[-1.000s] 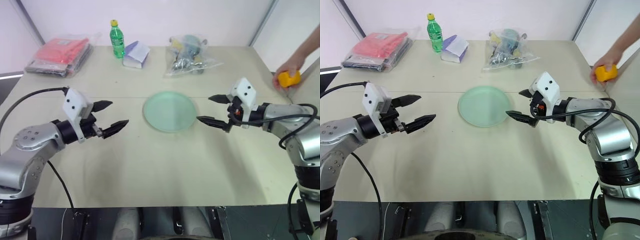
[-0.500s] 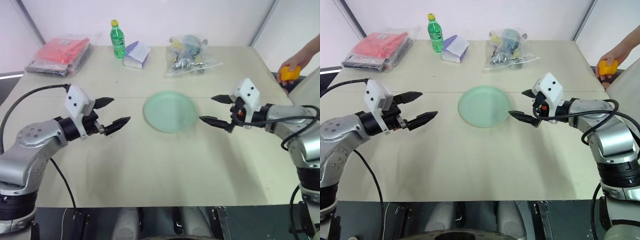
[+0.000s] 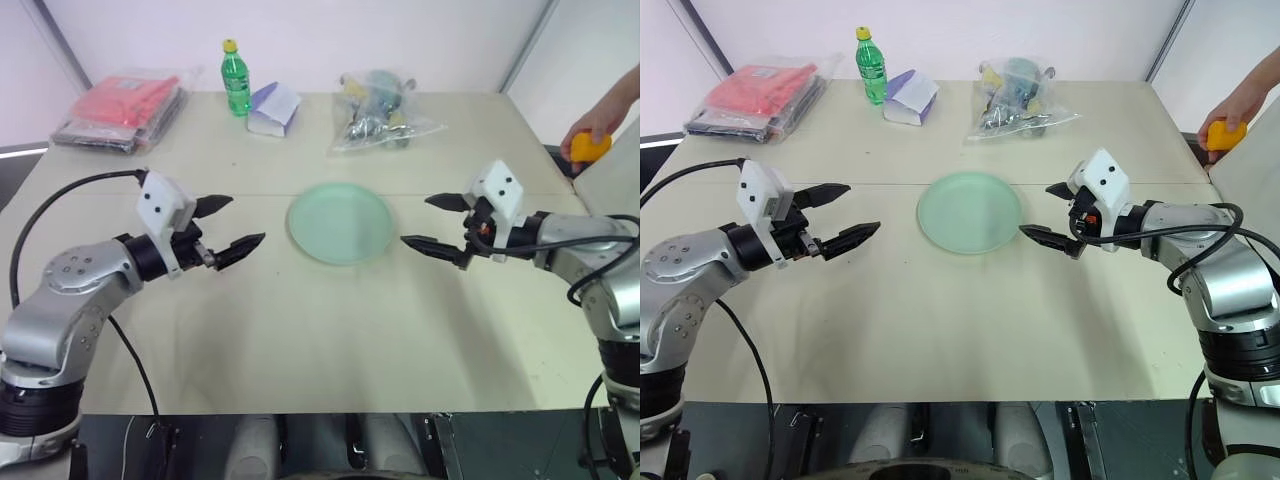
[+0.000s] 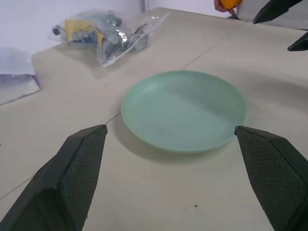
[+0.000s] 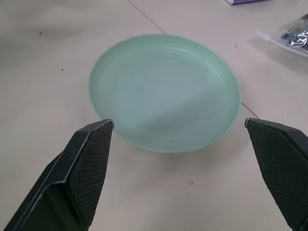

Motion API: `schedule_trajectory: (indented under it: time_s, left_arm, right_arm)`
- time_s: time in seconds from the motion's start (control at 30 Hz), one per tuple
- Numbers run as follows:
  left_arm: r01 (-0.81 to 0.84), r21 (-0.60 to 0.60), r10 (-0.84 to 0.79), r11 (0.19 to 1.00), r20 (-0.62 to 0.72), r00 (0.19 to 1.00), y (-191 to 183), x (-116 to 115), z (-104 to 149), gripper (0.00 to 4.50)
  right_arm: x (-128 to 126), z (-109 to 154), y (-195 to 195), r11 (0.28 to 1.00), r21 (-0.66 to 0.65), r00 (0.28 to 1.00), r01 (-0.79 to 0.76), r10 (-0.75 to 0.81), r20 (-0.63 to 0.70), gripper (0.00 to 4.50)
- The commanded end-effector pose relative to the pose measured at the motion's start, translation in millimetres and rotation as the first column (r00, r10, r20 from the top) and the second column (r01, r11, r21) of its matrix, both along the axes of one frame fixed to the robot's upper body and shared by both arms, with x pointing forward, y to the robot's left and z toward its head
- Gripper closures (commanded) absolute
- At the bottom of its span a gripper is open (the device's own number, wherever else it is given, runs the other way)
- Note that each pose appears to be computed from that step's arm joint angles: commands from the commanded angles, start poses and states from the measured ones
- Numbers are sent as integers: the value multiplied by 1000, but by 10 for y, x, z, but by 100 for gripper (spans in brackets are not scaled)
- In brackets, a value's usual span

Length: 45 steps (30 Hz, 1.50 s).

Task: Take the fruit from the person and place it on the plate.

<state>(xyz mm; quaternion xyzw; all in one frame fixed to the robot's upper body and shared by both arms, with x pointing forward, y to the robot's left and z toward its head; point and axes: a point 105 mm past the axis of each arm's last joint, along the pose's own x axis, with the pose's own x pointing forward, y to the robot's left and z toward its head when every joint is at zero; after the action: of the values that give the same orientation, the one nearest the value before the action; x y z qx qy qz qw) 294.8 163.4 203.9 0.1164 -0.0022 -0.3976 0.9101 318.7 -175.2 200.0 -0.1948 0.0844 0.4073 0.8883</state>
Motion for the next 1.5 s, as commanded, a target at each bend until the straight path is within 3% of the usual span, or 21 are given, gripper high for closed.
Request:
schedule_trajectory:
  time_s: [0.03,0.83,1.0,1.2,1.33,1.5]
  left_arm:
    - [10,1,-10,1000,51,999,-14,4,98,5]
    - [25,-3,-25,1000,59,998,-84,18,95,5]
    - [28,15,-29,999,67,997,-120,17,63,5]
    - [30,25,-32,999,68,997,-140,12,33,5]
    - [20,17,-21,1000,84,996,-131,22,68,5]
    - [18,11,-19,1000,90,996,-149,8,89,5]
  right_arm:
    - [-33,195,-40,1000,-7,997,4,-3,72,0]
    - [-90,220,46,999,53,998,4,-8,66,0]
    - [-66,352,220,972,235,998,20,-33,54,0]
    - [75,509,538,845,516,990,141,-122,-71,0]
    - [201,600,662,768,602,976,217,-170,-136,0]
    - [223,615,788,742,626,971,237,-157,-182,0]
